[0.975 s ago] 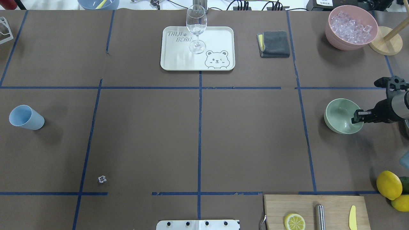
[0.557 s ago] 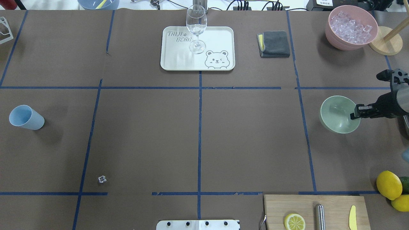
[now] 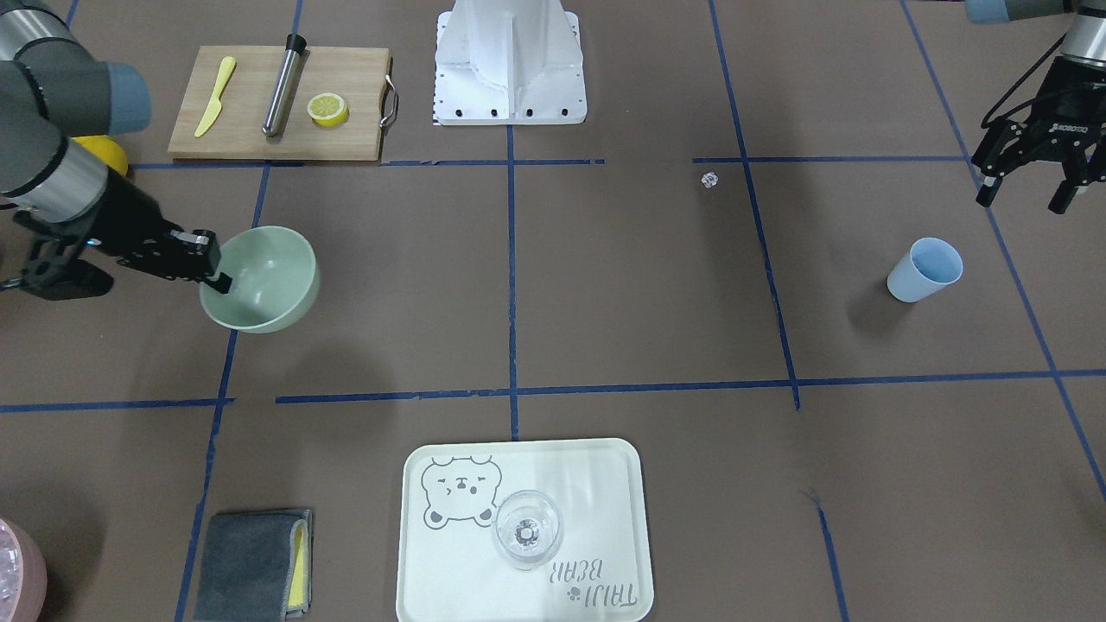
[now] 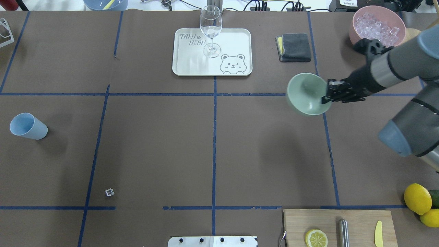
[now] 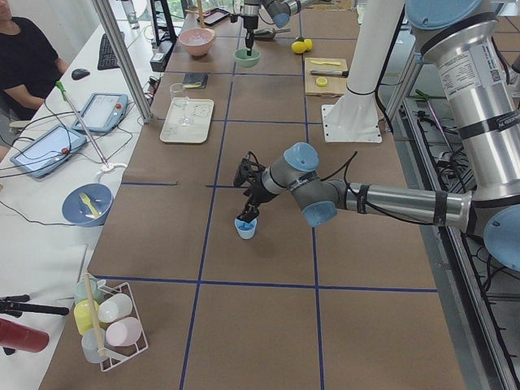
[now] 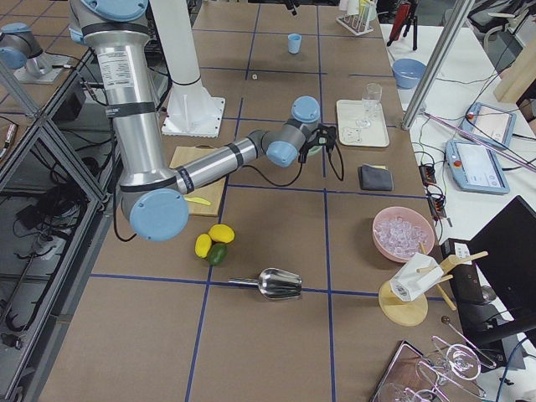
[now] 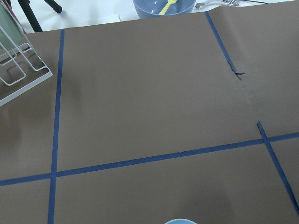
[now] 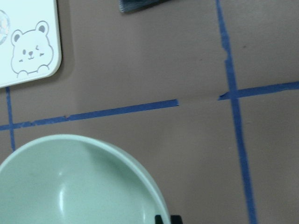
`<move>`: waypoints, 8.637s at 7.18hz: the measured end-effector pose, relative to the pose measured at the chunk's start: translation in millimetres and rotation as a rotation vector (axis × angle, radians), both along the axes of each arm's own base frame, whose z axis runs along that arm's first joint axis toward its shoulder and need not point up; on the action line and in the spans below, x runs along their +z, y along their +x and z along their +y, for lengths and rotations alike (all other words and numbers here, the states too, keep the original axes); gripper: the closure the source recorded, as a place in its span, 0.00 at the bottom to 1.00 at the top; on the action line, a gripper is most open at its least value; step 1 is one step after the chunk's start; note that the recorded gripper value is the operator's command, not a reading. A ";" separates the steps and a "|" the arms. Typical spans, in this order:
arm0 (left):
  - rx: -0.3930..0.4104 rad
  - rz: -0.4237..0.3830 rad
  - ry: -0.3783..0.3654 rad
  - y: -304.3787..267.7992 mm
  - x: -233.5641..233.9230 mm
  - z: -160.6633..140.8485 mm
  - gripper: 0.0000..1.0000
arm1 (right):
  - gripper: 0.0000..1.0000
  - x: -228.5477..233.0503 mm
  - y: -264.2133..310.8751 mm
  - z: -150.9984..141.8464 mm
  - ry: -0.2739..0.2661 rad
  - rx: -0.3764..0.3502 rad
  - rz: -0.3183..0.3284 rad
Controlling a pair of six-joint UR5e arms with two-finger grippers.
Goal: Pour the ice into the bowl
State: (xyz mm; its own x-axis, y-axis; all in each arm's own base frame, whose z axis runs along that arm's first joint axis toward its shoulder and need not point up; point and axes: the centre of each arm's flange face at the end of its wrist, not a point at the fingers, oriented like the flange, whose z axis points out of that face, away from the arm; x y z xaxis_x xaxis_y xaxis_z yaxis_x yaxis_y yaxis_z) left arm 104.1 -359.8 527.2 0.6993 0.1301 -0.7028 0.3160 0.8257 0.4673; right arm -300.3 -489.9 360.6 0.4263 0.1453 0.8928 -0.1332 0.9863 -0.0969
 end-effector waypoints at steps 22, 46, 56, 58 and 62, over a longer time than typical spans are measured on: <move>-0.463 -0.048 0.211 196.7 124.5 25.2 0.18 | 0.00 -274.0 -373.3 56.7 -0.144 0.089 0.118; 0.022 -1.017 0.825 366.2 -183.3 9.5 1.00 | 0.00 -120.7 -173.2 19.9 -0.068 0.086 0.114; 0.295 -1.633 1.025 382.2 -178.1 21.6 1.00 | 0.00 -132.4 -171.2 23.9 -0.062 0.087 0.094; 0.314 -1.667 1.033 383.1 -180.0 21.2 1.00 | 0.00 -132.9 -171.1 24.3 -0.061 0.087 0.093; 0.335 -1.720 1.038 384.9 -178.5 20.3 1.00 | 0.00 -135.5 -169.9 25.1 -0.058 0.088 0.088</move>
